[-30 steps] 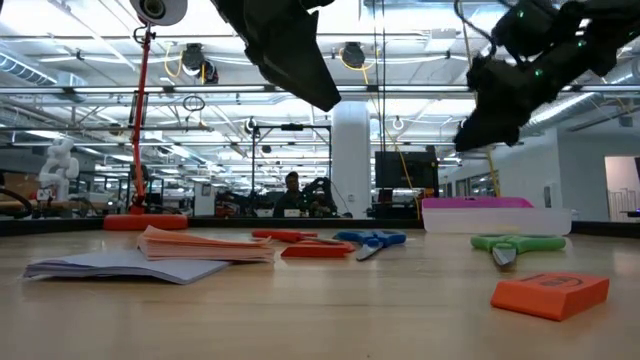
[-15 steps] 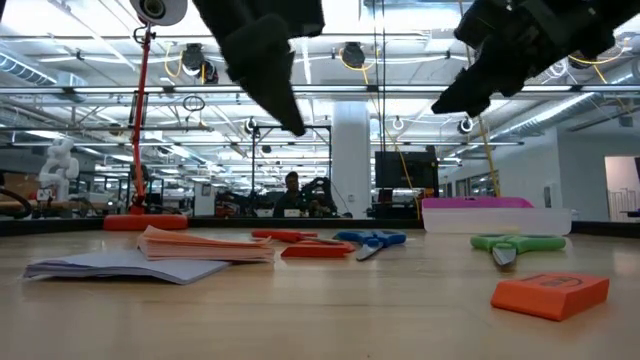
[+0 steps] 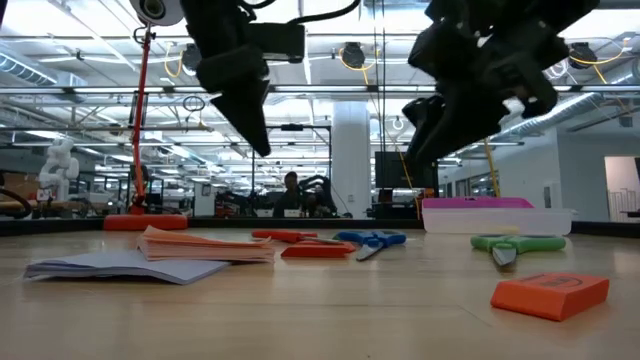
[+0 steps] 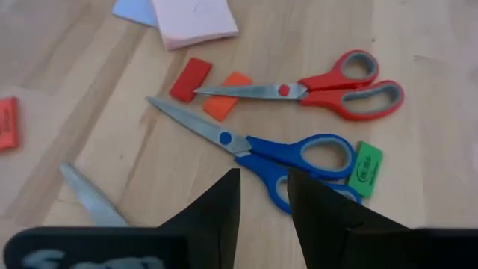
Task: Pack school essentials
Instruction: Put the blue scissors into the supply box
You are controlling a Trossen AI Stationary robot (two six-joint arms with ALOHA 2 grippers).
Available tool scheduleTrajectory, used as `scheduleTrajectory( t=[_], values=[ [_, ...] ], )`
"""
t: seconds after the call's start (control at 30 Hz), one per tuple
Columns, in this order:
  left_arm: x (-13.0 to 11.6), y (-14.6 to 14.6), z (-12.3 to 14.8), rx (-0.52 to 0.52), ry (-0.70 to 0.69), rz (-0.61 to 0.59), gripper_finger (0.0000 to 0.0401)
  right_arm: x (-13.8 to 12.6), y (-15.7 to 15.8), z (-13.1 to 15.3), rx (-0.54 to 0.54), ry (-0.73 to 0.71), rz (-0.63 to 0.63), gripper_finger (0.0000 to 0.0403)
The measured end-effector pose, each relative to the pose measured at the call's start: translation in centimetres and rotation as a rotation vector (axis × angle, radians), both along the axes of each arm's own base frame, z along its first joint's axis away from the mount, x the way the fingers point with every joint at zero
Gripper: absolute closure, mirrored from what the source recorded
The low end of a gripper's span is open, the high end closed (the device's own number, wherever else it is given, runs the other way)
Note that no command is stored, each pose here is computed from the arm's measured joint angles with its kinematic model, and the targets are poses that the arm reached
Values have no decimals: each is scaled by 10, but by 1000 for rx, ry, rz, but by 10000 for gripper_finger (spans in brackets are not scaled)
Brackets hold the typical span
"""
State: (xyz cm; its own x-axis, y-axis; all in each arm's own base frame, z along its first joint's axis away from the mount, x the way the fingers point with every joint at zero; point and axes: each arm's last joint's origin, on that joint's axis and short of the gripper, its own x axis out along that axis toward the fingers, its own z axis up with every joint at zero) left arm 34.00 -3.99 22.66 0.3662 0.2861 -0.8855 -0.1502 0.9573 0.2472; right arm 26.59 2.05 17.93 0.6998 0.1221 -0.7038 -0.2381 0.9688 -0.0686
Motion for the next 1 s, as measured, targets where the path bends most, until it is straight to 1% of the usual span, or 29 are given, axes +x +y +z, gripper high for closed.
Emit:
scheduleTrajectory(
  t=[0.13, 0.3, 0.43, 0.6, 0.73, 0.83, 0.9, 1.0],
  values=[
    [-5, 1, -4, 25, 39, 34, 162, 9, 0, -11, -42, 43, 7, 304],
    [-11, 5, -18, 33, 69, 46, 162, 14, 3, -24, -62, 68, 33, 304],
    [-14, 7, -26, 35, 88, 55, 162, 18, 5, -30, -90, 70, 30, 295],
    [-12, 7, -28, 36, 2, 14, 162, 26, 6, -39, -90, 36, 34, 263],
    [-14, 9, -30, 35, -34, -12, 162, 30, 6, -53, -99, 66, 36, 243],
    [-18, 12, -30, 34, -48, -6, 162, 31, 3, -59, -120, 81, 23, 239],
    [-17, 13, -27, 31, -92, -10, 162, 31, 1, -60, -124, 85, 17, 239],
    [-20, 15, -25, 32, -106, -10, 162, 31, -3, -60, -125, 86, 8, 245]
  ],
)
